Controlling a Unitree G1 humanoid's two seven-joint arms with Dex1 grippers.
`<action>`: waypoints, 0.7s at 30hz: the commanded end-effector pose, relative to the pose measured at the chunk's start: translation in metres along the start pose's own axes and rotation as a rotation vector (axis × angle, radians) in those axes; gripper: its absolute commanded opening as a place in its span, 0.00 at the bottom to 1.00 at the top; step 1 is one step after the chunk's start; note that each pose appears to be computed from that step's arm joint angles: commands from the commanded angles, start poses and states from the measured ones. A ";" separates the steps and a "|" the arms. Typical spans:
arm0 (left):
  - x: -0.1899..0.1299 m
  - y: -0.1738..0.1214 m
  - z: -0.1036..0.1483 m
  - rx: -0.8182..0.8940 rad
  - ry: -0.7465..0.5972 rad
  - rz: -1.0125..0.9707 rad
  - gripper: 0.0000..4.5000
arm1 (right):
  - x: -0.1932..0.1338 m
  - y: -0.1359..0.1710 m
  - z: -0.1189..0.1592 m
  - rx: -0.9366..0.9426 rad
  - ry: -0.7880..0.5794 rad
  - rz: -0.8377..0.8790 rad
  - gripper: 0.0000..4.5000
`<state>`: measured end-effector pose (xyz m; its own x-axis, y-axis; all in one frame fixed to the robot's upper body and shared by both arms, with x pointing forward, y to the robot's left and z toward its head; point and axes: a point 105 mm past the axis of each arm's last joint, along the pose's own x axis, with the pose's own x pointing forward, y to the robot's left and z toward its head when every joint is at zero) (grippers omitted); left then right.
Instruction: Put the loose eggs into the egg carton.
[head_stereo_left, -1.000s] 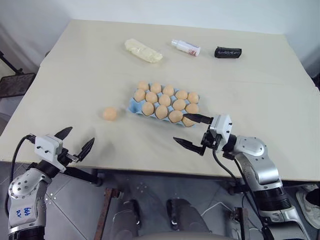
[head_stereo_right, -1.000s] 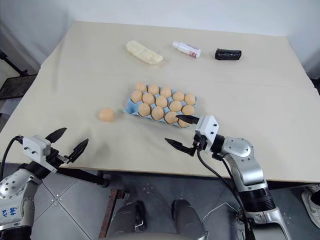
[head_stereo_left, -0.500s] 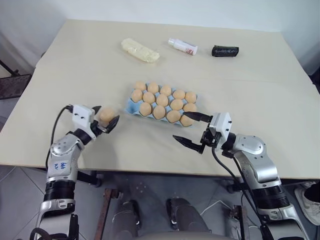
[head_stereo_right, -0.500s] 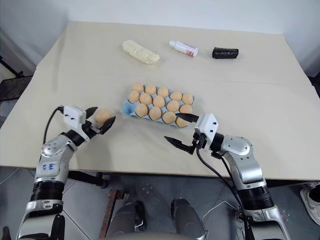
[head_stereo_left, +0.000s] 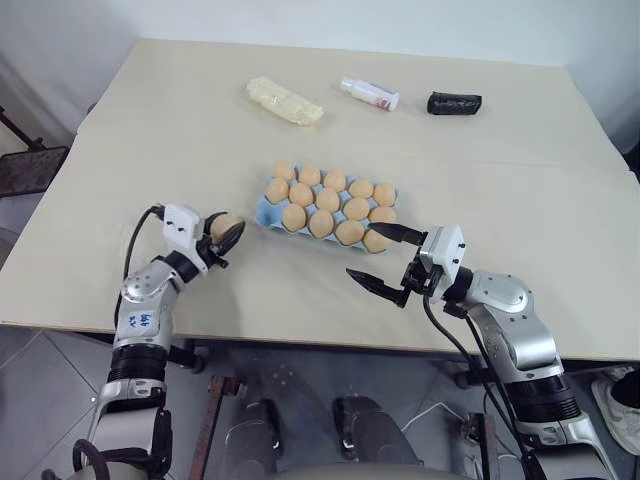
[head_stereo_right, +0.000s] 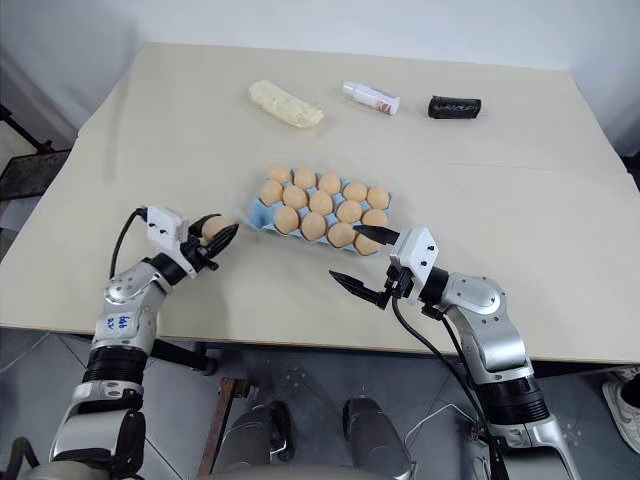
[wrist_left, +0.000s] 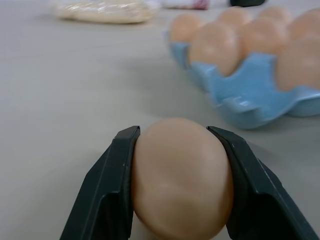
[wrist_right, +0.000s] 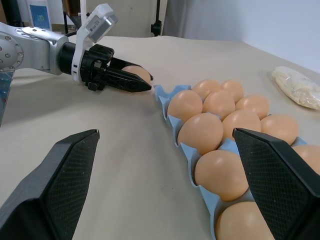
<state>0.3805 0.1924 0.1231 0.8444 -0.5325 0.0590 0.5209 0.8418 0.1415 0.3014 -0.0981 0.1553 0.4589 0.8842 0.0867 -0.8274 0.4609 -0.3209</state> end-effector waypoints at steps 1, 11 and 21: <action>0.020 -0.013 0.039 0.063 -0.109 -0.079 0.40 | -0.002 0.001 0.011 -0.044 -0.023 -0.004 1.00; 0.048 -0.030 0.055 0.086 -0.138 -0.168 0.40 | -0.004 0.003 0.011 -0.045 -0.026 -0.029 1.00; 0.072 -0.024 0.053 0.055 -0.123 -0.124 0.40 | -0.003 0.001 0.012 -0.048 -0.026 -0.038 1.00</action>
<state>0.4191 0.1313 0.1619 0.7547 -0.6462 0.1135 0.6241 0.7605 0.1796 0.2972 -0.0994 0.1540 0.4880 0.8680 0.0919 -0.8087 0.4892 -0.3266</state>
